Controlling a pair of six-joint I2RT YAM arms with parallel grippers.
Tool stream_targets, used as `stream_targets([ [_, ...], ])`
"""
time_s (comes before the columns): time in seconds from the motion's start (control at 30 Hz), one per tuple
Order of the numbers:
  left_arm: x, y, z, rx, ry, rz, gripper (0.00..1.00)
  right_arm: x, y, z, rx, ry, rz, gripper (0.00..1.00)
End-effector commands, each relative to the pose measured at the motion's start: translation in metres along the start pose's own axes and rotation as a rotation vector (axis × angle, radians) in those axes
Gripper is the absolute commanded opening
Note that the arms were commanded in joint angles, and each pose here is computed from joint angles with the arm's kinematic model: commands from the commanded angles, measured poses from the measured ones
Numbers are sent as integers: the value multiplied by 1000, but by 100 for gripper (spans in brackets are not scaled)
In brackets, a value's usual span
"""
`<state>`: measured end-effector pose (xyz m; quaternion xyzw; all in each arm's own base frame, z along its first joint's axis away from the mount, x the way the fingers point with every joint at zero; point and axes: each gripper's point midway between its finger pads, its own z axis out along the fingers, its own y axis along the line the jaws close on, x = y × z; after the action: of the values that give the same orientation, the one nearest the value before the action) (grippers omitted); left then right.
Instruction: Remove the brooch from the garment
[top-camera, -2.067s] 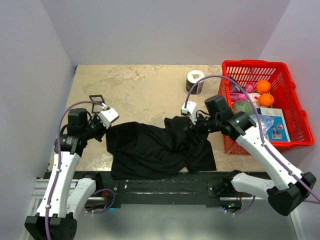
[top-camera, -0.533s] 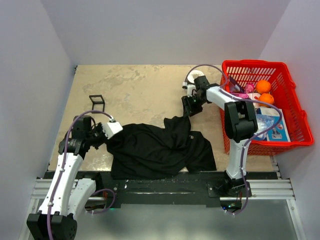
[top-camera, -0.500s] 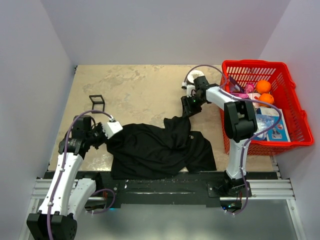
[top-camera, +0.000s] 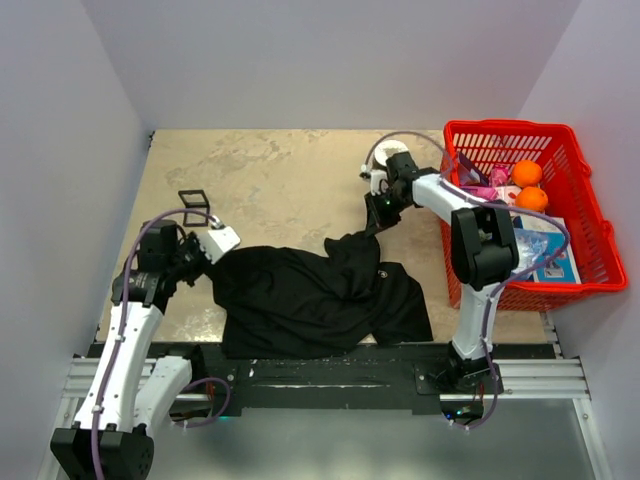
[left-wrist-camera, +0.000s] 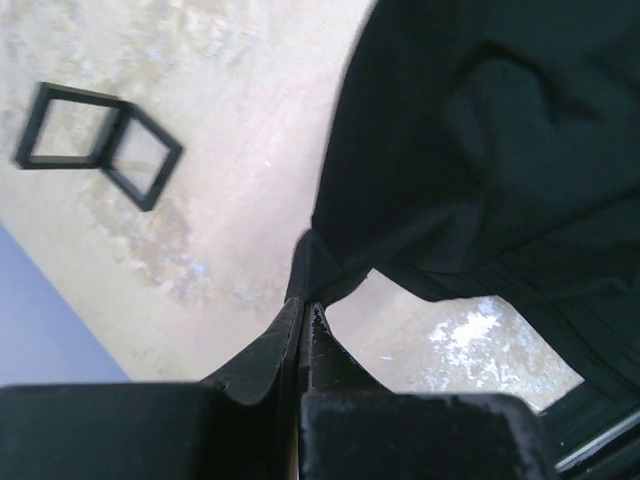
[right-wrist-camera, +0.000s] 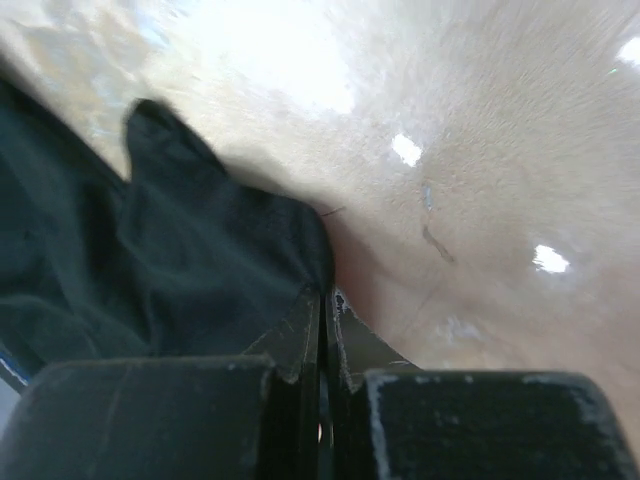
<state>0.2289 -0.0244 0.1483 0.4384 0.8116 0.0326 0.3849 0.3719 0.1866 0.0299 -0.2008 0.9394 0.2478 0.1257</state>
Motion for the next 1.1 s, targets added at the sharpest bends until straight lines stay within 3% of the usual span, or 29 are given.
stream_targets([
  [0.0,-59,66,-34,-241,-152,-64,0,-102,45,-115,68,-382,-272,0],
  [0.03,-81,84,-53,-300,-208,-72,0,-116,52,-136,89,-455,-318,0],
  [0.07,-95,93,-63,-334,-251,-110,0,-138,74,-186,116,-611,-406,0],
  [0.17,-140,124,-108,-421,-378,-150,0,-154,112,-273,195,-861,-552,0],
  [0.33,-202,161,-195,-570,-561,-138,0,-132,150,-375,322,-1082,-678,0],
  [0.5,-232,163,-262,-643,-687,-122,0,-81,195,-464,375,-1276,-748,0],
  [0.83,-236,132,-355,-762,-815,-52,0,-3,253,-552,376,-1434,-846,0],
  [1.07,-250,122,-398,-779,-885,-21,0,14,281,-596,337,-1522,-834,0],
])
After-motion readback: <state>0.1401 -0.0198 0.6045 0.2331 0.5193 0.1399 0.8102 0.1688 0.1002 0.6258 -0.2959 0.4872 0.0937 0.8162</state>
